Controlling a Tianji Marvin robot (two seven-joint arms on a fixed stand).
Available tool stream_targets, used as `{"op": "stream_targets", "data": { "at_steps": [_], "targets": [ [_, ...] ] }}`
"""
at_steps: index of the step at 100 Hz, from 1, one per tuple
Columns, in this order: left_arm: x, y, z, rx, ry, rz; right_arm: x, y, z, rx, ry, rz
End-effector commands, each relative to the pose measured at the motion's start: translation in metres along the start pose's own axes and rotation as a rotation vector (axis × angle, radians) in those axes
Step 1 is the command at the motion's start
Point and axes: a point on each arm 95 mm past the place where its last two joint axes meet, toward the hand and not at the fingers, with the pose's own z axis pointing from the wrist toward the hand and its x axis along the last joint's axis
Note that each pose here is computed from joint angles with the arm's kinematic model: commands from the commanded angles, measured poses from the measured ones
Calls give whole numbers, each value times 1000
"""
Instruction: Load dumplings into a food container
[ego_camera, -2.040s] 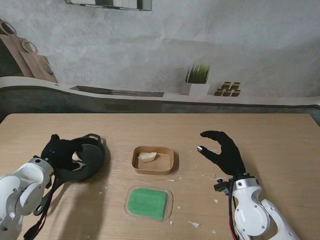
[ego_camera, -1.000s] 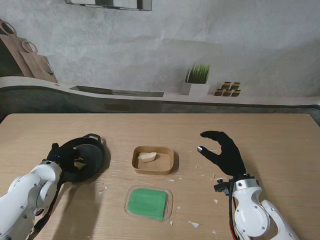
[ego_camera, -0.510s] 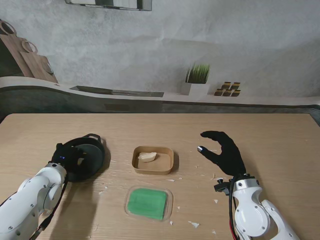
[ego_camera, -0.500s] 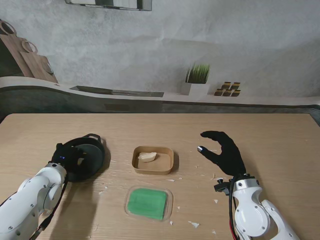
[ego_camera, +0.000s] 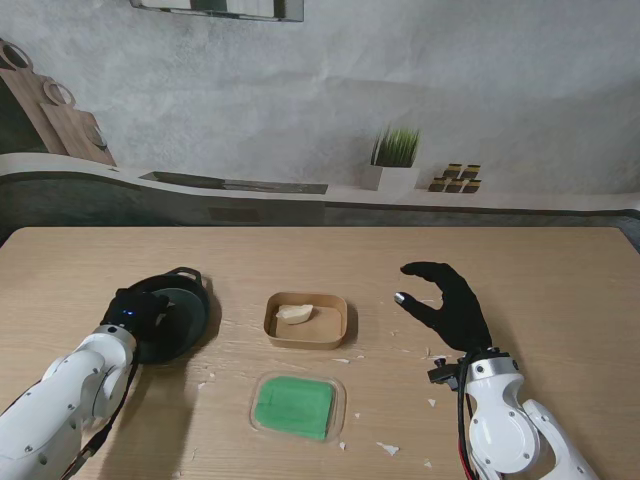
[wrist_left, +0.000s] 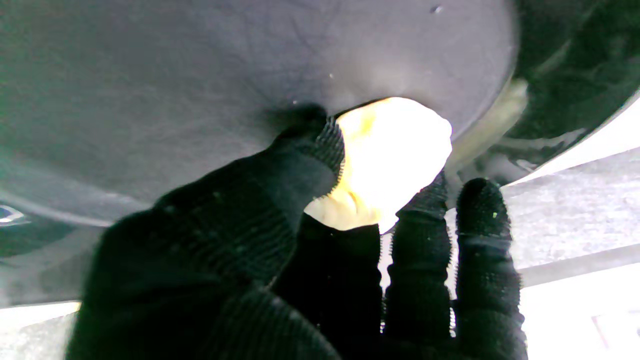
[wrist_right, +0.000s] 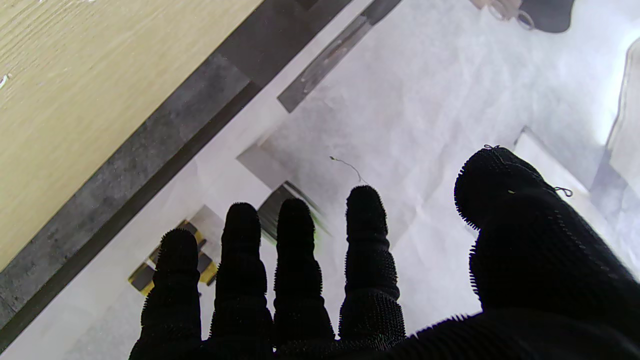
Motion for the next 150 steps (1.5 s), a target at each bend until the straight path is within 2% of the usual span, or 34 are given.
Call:
{"op": "stream_targets", "data": {
  "at_steps": [1,32,55,75,90,110,133,150],
  "targets": [
    [3,21,-7,-59,3,1,1,-4,-1,10,-1,9],
    [-8,1,-8,2,15,12,1,-3,-1,-1,3,12],
    [-9,-14,-10,69,13,-33,1,-2,-1,-7,7,13],
    [-6,-38,-14,137,29,-92,1,0,-2,-13,11,15],
    [3,-61,-16,177,66,-139,1,1,-2,-18,14,17],
    [34,-100,-18,239,154,-262,1,2,-2,-22,17,17],
    [94,-142,-14,271,266,-442,1,3,-2,-23,17,19],
    [139,-159,-5,247,333,-528,1,3,-3,-25,15,21]
  ]
}}
